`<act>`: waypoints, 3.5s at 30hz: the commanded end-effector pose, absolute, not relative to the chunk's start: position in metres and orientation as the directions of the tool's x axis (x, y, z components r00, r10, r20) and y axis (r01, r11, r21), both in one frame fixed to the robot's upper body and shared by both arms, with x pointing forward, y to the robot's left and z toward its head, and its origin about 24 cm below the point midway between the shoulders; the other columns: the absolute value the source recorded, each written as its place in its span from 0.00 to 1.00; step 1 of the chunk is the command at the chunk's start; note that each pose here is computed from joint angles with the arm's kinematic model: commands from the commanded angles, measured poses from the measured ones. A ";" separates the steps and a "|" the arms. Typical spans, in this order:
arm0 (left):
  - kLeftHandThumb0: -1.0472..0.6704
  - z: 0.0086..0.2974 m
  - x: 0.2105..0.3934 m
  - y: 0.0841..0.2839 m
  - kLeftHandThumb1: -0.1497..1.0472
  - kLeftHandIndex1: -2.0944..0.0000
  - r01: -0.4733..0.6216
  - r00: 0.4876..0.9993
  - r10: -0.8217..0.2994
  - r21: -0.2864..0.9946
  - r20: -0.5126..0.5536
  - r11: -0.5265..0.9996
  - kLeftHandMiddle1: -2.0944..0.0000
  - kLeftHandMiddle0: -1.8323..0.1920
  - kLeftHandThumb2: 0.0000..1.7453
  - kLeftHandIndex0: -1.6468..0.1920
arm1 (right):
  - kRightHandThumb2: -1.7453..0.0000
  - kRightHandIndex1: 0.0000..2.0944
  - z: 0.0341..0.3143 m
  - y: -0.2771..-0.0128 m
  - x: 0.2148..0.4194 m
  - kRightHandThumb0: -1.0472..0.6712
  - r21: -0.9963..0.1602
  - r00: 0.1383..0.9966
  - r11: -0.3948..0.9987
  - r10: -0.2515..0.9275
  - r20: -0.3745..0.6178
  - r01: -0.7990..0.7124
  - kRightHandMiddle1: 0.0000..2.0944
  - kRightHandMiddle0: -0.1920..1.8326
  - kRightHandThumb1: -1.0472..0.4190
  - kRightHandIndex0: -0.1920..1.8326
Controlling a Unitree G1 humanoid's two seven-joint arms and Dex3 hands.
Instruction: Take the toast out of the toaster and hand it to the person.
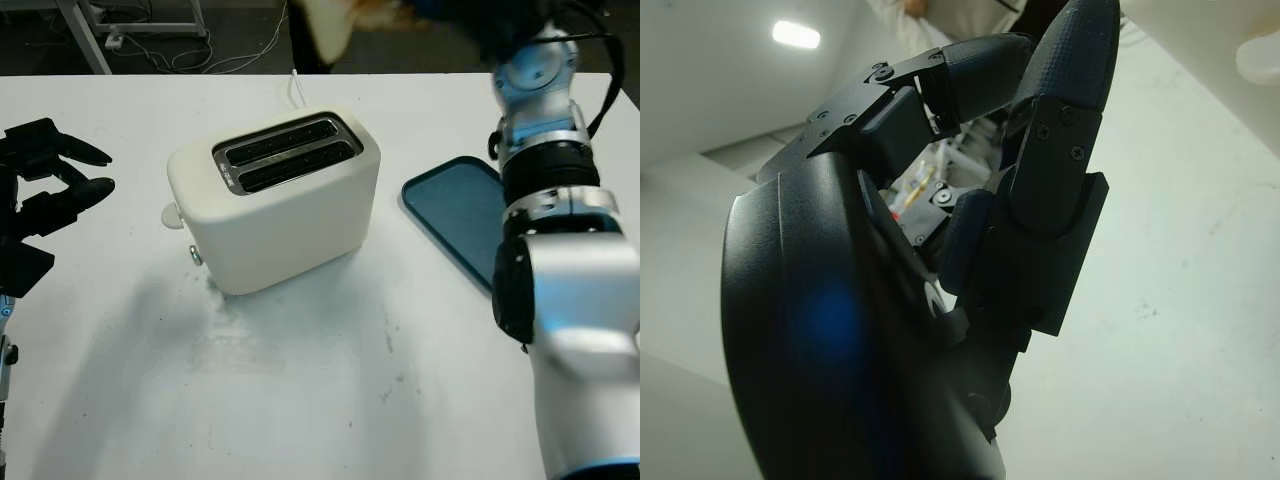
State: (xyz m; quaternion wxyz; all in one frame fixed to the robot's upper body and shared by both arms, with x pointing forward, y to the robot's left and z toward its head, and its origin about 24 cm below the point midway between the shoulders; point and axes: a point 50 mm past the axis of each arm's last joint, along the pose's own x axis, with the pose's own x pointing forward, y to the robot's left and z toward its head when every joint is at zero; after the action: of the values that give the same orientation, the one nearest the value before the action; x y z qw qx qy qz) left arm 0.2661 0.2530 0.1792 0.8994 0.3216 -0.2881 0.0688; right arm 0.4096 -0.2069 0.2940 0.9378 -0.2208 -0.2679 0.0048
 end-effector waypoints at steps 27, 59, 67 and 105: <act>0.13 0.175 0.265 0.254 0.89 0.54 -0.304 0.829 -0.059 0.537 0.557 0.787 0.45 0.41 0.05 0.44 | 0.79 0.83 0.147 -0.196 0.418 0.52 -0.316 0.960 0.914 -0.279 -0.030 0.256 0.82 0.21 0.09 0.35; 0.11 0.172 0.267 0.254 0.89 0.54 -0.302 0.830 -0.048 0.520 0.556 0.799 0.46 0.40 0.03 0.43 | 0.77 0.83 0.149 -0.197 0.418 0.50 -0.208 0.961 0.944 -0.272 -0.049 0.257 0.82 0.16 0.09 0.38; 0.12 0.172 0.266 0.254 0.89 0.54 -0.303 0.826 -0.050 0.519 0.561 0.800 0.46 0.41 0.04 0.44 | 0.77 0.83 0.157 -0.197 0.420 0.50 -0.218 0.964 0.942 -0.264 -0.016 0.255 0.83 0.27 0.09 0.41; 0.10 0.170 0.265 0.253 0.89 0.53 -0.310 0.836 -0.029 0.515 0.547 0.799 0.45 0.41 0.05 0.44 | 0.82 0.04 0.145 -0.218 0.368 0.24 -0.266 0.946 0.960 0.008 0.325 0.084 0.01 0.27 0.09 0.27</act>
State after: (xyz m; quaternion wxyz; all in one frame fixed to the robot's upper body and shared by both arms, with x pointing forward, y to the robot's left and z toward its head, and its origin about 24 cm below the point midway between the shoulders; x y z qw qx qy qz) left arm 0.2672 0.2528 0.1718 0.9063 0.3090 -0.2792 0.0710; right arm 0.3735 -0.2215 0.1487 0.9753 -0.1512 -0.1593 -0.0218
